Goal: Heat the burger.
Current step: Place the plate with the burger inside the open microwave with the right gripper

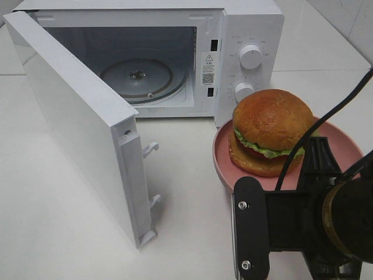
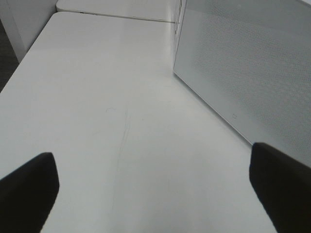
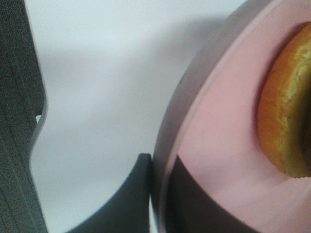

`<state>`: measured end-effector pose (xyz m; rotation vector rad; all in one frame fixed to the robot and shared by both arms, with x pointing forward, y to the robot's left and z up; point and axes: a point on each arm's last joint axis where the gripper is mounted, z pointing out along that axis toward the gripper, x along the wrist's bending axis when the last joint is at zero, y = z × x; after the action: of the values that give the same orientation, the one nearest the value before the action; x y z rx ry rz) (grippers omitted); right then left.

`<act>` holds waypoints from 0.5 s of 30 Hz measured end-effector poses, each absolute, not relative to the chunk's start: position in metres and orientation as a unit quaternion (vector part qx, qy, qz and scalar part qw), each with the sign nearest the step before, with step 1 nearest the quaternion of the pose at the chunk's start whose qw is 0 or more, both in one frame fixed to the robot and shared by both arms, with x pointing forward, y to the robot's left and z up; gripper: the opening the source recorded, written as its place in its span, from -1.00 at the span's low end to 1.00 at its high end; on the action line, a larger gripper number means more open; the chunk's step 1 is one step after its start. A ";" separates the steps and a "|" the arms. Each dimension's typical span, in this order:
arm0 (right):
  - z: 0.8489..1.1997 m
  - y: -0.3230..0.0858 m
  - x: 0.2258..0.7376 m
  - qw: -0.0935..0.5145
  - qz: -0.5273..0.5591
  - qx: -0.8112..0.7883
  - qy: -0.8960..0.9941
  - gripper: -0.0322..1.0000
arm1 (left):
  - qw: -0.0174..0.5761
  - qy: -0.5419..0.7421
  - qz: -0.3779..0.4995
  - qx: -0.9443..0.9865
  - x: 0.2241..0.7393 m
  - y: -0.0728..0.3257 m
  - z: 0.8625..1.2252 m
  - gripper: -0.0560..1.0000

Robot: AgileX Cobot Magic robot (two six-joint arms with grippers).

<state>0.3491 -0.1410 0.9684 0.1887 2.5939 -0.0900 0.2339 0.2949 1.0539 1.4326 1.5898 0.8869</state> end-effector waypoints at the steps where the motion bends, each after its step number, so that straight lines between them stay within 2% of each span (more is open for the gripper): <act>1: 0.968 -0.141 0.349 0.266 -0.033 0.070 0.961 -0.86 | 0.401 0.629 0.351 0.567 0.234 0.295 1.054 0.98; 8: 0.968 -0.132 0.350 0.267 0.009 0.047 0.962 -0.86 | 0.401 0.629 0.351 0.567 0.234 0.295 1.054 0.98; 15: 0.968 -0.132 0.354 0.275 0.001 -0.017 0.961 -0.86 | 0.401 0.629 0.351 0.567 0.234 0.295 1.054 0.98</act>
<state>0.3535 -0.1321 0.9684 -0.0457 2.5832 0.0035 0.2339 0.2949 1.0539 1.4326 1.5898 0.8869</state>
